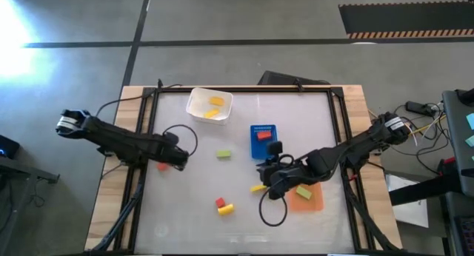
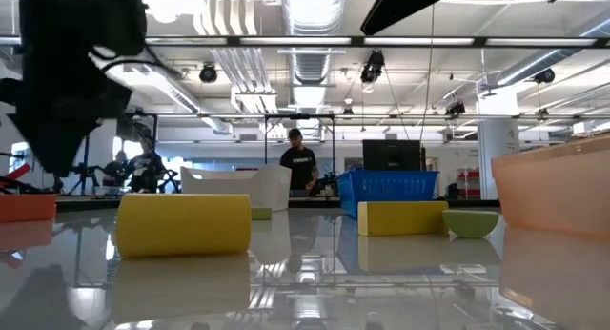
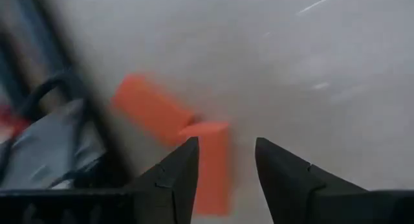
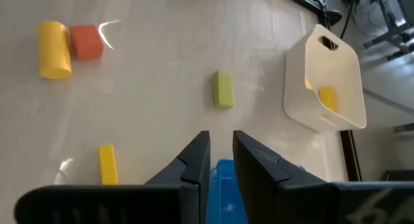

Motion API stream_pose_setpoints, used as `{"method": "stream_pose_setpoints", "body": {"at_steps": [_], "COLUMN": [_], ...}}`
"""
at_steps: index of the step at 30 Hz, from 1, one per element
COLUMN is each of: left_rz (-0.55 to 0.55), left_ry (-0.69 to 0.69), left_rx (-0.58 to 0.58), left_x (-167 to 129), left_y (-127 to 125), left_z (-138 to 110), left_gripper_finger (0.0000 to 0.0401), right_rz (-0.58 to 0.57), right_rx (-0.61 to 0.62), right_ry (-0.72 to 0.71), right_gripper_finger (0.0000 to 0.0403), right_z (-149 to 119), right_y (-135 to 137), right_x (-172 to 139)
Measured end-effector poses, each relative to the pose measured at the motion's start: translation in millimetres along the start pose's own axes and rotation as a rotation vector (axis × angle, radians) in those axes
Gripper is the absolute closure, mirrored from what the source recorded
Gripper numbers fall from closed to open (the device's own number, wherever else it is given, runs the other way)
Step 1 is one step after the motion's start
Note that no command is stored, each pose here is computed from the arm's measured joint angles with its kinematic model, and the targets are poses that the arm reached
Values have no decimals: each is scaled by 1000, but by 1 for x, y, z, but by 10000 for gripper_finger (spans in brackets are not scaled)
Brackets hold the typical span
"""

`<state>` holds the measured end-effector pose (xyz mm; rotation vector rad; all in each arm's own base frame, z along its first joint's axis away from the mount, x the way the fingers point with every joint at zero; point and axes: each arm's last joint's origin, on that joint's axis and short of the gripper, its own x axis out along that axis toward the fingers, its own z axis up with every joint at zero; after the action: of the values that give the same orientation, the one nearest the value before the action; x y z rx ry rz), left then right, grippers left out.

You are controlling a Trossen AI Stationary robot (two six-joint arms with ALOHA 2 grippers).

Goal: Sort & place blocks by color
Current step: Put the orange block into the blue bin

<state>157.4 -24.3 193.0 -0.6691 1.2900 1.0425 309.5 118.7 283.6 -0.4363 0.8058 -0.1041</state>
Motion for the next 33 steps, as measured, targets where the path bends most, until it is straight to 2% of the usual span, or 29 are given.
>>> {"method": "stream_pose_setpoints", "body": {"at_steps": [2, 6, 15, 20, 25, 29, 33], "left_rz": [75, 124, 181, 145, 44, -2, -58], "left_ry": [43, 80, 112, 103, 75, 59, 41], "left_rx": [1, 25, 37, 30, 66, 75, 142], "left_x": [6, 14, 24, 26, 28, 22, 9], "left_y": [-1, -9, -14, -17, -23, -29, -33], "left_z": [-2, -3, -4, -4, -3, -1, 1], "left_gripper_finger": [265, 265, 265, 265, 265, 265, 265], "right_rz": [0, 0, 0, 0, 0, 0, 0], "right_rx": [-5, -8, 6, 4, -1, -3, -5], "right_ry": [-9, -6, 2, 5, 14, 18, 22], "right_gripper_finger": [346, 346, 346, 346, 346, 346, 346], "right_z": [1, 0, -1, -2, -5, -6, -8], "right_y": [1, 1, 2, 2, 3, 4, 4], "right_x": [0, 0, 1, 2, 4, 5, 6]}}
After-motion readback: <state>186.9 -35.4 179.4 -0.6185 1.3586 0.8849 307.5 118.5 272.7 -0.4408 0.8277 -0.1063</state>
